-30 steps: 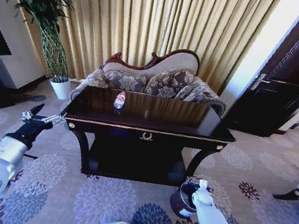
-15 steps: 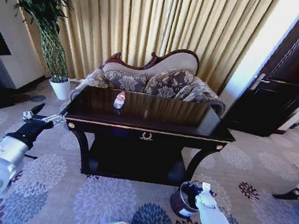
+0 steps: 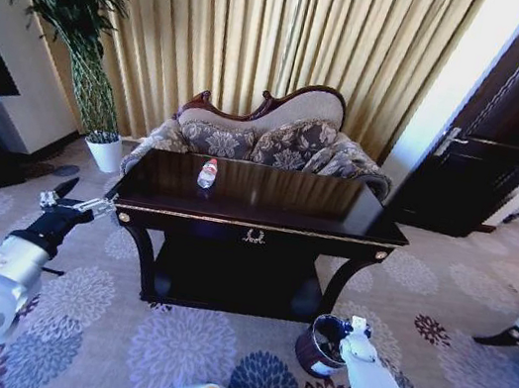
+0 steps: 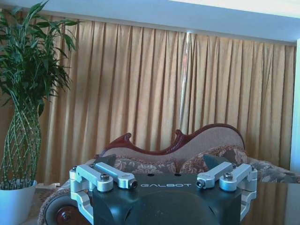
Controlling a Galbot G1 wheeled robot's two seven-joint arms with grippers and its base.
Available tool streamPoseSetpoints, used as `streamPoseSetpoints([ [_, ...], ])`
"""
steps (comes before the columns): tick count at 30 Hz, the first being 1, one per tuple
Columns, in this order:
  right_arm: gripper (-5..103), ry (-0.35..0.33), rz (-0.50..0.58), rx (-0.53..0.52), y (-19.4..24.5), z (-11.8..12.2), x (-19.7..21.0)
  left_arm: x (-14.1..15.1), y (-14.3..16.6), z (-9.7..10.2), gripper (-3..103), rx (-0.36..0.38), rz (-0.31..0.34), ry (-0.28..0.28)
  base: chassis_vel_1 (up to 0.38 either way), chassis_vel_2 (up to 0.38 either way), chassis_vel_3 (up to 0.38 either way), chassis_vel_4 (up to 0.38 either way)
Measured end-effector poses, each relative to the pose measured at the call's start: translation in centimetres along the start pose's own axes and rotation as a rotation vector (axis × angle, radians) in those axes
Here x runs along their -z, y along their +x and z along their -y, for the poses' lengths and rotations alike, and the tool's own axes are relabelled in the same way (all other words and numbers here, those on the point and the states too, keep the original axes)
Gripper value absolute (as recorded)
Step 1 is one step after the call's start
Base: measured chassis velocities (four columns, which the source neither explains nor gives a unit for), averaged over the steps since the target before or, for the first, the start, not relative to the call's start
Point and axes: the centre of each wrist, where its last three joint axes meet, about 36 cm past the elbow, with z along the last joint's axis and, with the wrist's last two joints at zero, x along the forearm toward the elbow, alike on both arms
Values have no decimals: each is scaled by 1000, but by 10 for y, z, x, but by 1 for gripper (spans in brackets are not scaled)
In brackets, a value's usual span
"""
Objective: Move to the front of the table and place the trash on the table into the trash bin.
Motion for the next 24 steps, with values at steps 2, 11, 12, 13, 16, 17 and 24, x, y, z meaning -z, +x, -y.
streamPoseSetpoints([
  [2,89,-2,-2,1,1,1,-2,0,0,0,100,-1,0,0,0,0,0,0],
  [11,100,-9,-1,9,5,1,-4,2,2,3,100,-5,5,-2,0,0,0,0],
  [12,100,-13,-4,11,7,0,-5,2,2,3,100,-5,5,-2,0,0,0,0],
  [13,100,-13,-4,11,7,0,-5,2,2,3,100,-5,5,-2,0,0,0,0],
  [16,100,-132,20,89,33,-3,10,2,2,3,100,-3,7,-1,0,0,0,0],
  [17,100,-215,95,165,59,-2,38,3,2,2,100,-3,7,0,0,0,0,0],
  [24,100,-284,306,280,122,12,101,2,1,2,100,-5,7,2,0,0,0,0],
])
